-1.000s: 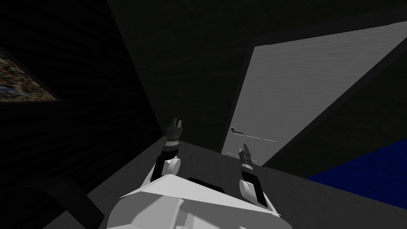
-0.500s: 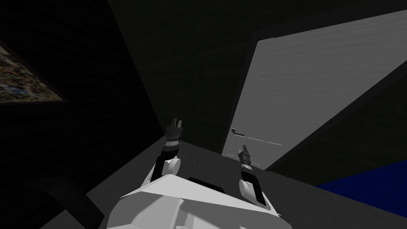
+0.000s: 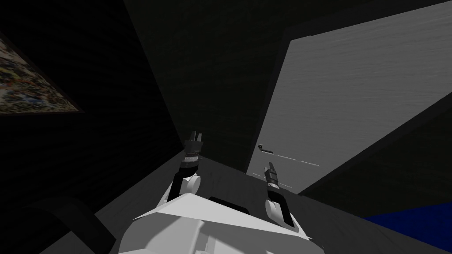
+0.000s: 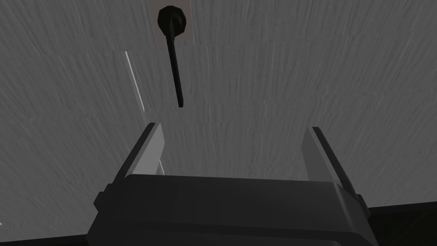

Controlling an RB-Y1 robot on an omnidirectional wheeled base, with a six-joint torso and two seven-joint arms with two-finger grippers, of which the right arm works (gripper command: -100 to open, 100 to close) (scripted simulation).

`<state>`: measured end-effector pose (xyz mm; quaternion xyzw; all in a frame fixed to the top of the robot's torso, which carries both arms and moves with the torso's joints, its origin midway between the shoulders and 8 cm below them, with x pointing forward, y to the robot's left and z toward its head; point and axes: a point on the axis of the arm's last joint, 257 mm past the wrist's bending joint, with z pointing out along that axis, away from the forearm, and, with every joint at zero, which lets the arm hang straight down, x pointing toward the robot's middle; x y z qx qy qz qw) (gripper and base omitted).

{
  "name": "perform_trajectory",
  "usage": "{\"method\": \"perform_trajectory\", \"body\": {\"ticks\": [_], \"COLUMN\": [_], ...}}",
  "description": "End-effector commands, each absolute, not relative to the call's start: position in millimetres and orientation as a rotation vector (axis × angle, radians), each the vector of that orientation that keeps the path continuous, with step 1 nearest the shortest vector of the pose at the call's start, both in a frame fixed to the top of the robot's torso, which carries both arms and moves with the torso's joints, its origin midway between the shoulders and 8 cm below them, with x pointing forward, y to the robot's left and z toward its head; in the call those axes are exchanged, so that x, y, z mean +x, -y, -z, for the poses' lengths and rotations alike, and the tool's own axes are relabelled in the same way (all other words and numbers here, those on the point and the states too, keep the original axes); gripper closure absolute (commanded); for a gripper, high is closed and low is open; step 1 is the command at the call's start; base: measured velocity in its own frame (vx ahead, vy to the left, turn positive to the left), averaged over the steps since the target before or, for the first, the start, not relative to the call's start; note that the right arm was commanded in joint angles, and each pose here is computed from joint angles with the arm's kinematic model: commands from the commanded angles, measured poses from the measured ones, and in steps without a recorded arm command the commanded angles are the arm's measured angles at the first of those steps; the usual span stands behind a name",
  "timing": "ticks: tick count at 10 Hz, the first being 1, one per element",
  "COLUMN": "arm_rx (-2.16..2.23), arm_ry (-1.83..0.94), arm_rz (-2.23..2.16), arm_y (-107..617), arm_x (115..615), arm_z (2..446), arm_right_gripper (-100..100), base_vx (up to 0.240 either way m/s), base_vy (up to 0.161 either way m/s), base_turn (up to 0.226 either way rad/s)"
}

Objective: Pull the door open

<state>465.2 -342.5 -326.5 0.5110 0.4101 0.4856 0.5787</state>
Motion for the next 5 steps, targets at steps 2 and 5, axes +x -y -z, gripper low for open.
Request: {"method": "perform_trajectory", "body": {"ticks": [2, 5], "arm_rx": [1.219, 1.246], "arm_ry": [-0.974, -0.990], "arm_rz": [-1.117, -1.095], "arm_y": [347.5, 352.6], "arm_x": [465.5, 465.6], "arm_z": [341.5, 356.5], "arm_right_gripper": [-100, -100], "base_vx": [0.050, 0.073], "base_vy": [-0.073, -0.085], "base_turn": [0.089, 0.084]}}
